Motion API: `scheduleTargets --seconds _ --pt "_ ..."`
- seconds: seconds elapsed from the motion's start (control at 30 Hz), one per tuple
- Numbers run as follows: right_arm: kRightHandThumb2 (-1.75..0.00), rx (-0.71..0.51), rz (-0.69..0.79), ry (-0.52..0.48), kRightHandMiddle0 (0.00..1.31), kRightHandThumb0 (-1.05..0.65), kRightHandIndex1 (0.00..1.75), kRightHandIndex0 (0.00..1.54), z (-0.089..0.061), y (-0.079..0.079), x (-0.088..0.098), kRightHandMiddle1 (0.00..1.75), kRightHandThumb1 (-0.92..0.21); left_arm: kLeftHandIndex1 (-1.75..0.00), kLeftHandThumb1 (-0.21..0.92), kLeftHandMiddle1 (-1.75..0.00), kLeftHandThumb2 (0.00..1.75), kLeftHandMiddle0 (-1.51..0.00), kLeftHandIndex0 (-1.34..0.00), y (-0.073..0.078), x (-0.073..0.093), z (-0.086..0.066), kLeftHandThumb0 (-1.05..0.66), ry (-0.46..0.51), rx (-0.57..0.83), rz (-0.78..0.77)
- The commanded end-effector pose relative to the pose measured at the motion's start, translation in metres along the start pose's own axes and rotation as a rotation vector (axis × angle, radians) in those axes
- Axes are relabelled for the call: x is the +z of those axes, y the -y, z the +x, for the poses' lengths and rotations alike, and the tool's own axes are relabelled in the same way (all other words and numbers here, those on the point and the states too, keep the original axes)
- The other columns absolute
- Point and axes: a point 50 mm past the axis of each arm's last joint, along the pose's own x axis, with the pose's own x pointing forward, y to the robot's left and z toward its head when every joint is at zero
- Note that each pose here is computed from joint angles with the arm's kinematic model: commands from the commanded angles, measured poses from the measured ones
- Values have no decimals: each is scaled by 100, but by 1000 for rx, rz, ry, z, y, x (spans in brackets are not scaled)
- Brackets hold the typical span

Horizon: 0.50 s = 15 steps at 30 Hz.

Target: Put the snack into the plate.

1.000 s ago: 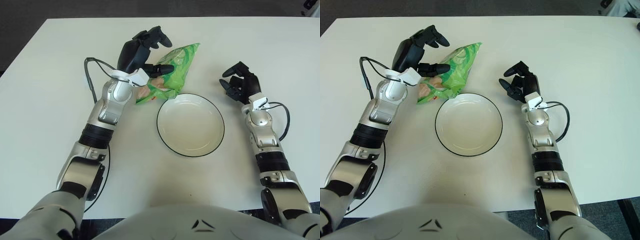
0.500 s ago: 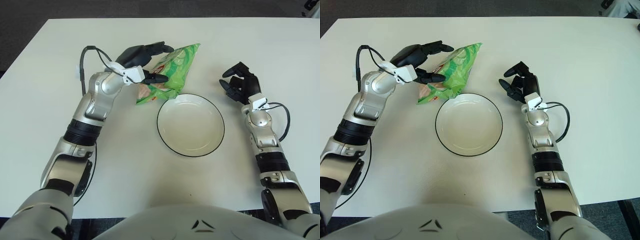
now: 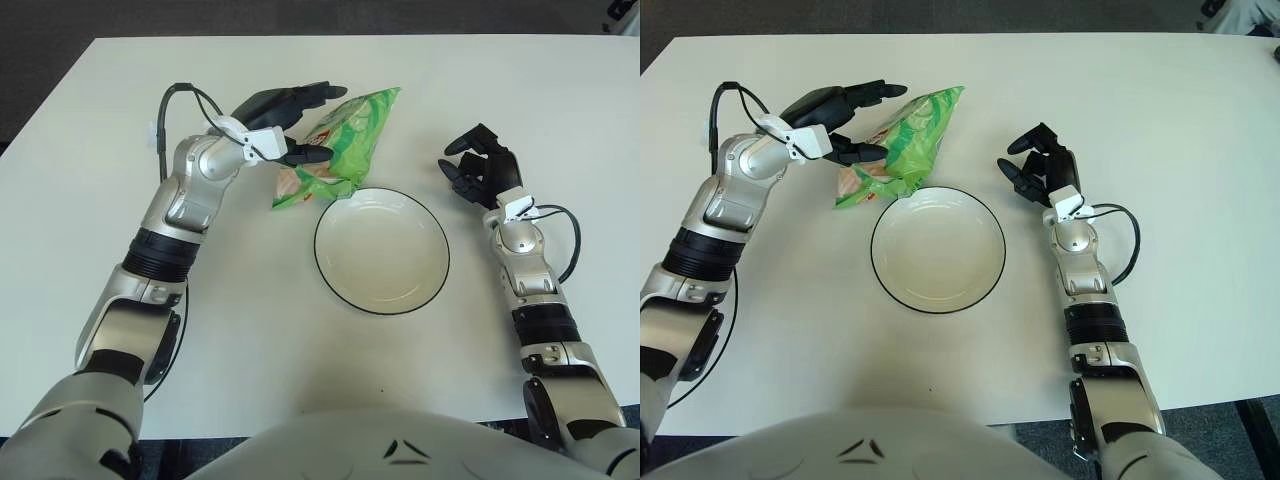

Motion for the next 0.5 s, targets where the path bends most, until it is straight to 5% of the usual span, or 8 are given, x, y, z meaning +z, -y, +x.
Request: scheduleTargets --seconds 0.0,0.47 --pt "-29 79 -2 -368 45 -37 173 84 -72 -24 -73 149 -92 -13 92 0 55 -25 -25 3 1 1 -93 -8 -35 54" --pt "-29 81 -11 -366 45 -37 173 83 -72 -24 -73 150 -92 -10 92 0 56 -20 -24 20 -8 7 -97 -60 -15 85"
